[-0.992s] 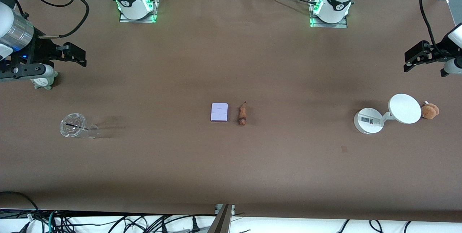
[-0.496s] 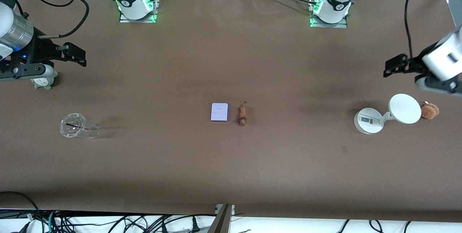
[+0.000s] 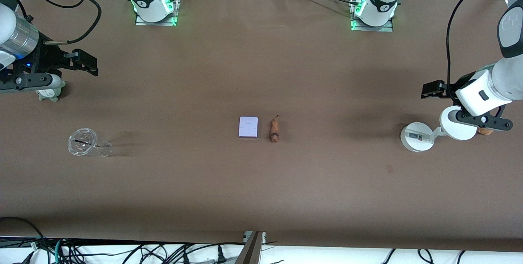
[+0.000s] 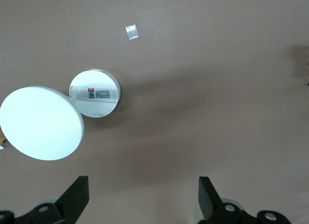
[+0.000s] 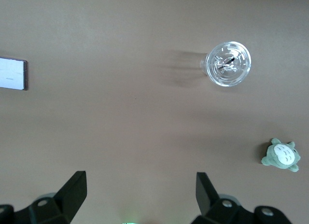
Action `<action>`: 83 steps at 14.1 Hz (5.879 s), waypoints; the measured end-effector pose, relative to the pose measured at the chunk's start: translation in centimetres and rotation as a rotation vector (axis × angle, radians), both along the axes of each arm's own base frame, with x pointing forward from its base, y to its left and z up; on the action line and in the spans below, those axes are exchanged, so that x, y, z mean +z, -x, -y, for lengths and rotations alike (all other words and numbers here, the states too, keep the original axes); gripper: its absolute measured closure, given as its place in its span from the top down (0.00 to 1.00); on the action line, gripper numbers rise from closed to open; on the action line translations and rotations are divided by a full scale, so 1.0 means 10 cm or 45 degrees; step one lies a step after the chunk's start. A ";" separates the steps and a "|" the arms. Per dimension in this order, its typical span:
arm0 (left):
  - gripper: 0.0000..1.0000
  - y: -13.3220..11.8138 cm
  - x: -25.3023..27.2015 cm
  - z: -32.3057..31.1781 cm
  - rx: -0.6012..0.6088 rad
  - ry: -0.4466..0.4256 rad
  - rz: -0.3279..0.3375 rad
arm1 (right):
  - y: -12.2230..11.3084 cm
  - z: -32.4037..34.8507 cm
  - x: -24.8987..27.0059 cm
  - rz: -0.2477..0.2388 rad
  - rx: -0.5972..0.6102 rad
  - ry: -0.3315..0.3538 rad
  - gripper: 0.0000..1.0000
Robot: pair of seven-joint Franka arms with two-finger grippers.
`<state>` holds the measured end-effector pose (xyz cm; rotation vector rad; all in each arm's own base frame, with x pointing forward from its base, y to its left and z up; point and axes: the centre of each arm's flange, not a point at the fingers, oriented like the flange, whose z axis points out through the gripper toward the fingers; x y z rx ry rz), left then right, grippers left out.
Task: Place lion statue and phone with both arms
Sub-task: 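Reach the left gripper over the brown lion statue beside the phone, then grasp the lion with the left gripper while the right gripper reaches the phone, then carry the lion toward the lamp while the right gripper grasps the phone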
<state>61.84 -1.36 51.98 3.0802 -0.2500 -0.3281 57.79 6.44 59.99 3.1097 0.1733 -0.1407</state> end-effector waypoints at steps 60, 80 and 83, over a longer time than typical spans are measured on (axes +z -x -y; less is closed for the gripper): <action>0.32 -0.39 -1.91 2.99 0.289 0.049 0.249 | -0.36 -0.97 -1.24 -0.162 0.156 0.039 1.00; 0.32 0.27 -2.70 0.24 0.380 -0.015 0.244 | 0.03 -3.78 -3.77 0.187 -0.288 -0.058 1.00; 0.32 0.27 -2.79 0.26 0.377 -0.009 0.238 | 0.07 -3.87 -3.87 0.208 -0.271 -0.079 1.00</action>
